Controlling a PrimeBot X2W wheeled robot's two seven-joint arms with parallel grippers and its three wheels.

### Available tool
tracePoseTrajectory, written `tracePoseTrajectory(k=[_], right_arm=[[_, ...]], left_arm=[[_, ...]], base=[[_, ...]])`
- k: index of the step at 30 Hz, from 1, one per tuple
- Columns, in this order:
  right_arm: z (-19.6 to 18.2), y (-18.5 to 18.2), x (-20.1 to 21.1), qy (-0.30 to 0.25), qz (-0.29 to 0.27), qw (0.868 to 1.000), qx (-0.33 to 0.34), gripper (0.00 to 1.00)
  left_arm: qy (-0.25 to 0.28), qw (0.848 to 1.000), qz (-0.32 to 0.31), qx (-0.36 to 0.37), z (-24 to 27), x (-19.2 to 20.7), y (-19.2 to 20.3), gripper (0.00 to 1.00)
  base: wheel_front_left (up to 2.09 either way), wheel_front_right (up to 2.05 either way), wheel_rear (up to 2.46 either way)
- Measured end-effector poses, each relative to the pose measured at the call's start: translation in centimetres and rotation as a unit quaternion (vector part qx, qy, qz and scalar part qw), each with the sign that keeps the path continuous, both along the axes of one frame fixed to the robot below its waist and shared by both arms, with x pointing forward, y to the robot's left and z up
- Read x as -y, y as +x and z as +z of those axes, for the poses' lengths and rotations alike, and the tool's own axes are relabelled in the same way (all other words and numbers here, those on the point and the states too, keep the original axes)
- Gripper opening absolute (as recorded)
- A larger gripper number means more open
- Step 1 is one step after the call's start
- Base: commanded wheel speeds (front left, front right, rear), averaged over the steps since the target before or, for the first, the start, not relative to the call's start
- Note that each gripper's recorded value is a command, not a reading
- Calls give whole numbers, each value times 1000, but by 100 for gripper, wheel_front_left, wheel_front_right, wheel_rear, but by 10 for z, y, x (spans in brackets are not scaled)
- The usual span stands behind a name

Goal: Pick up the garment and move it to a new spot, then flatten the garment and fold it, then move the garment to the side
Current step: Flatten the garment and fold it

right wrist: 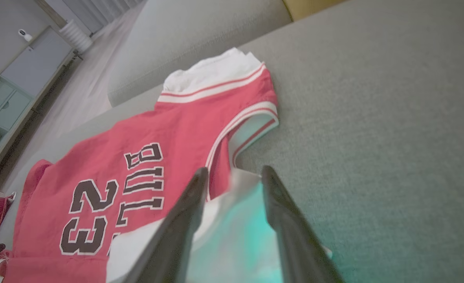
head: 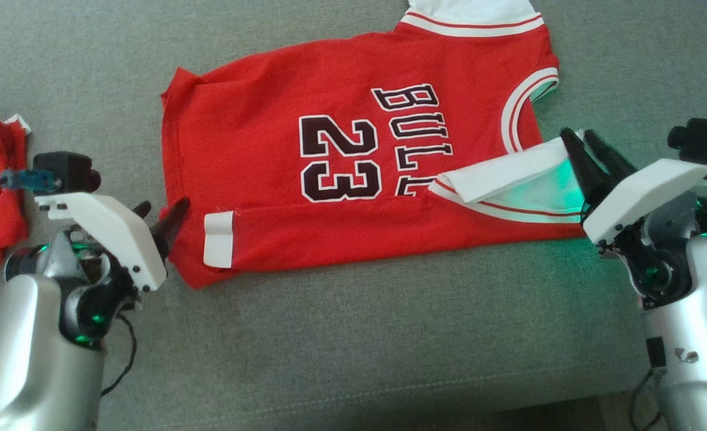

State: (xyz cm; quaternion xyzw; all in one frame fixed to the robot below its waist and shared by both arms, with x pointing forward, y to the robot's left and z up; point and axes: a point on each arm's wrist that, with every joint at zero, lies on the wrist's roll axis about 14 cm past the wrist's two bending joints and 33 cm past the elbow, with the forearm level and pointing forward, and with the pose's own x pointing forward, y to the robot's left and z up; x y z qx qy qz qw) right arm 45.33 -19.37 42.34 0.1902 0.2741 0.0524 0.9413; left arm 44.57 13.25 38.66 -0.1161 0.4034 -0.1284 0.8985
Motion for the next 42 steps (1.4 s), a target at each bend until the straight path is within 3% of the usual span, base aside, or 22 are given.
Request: tracePoseTrajectory(k=[6, 11, 15, 20, 27, 35, 42], right_arm=[[30, 15, 6, -33, -17, 991, 129, 100], [63, 11, -1, -87, -1, 967, 240, 100], [66, -10, -6, -113, 9, 957, 267, 100], [62, -39, -9, -115, -1, 958, 262, 100], [58, -65, -10, -112, -16, 963, 243, 100], [63, -70, -7, -115, -22, 964, 240, 100], [54, -70, -3, -118, -22, 969, 216, 100]], left_arm=[[8, 987, 50, 150, 28, -3, 26, 100], [28, 952, 88, 292, 67, -5, 31, 100], [42, 929, 100, 355, 83, 0, 17, 100], [63, 912, 101, 393, 91, 0, -2, 100], [75, 907, 96, 402, 90, 2, -22, 100], [82, 908, 90, 401, 87, 6, -35, 100], [87, 918, 82, 378, 70, 7, -38, 100]], base=[[0, 0, 0], [0, 0, 0], [0, 0, 0], [0, 0, 0], [0, 0, 0], [0, 0, 0], [0, 0, 0]])
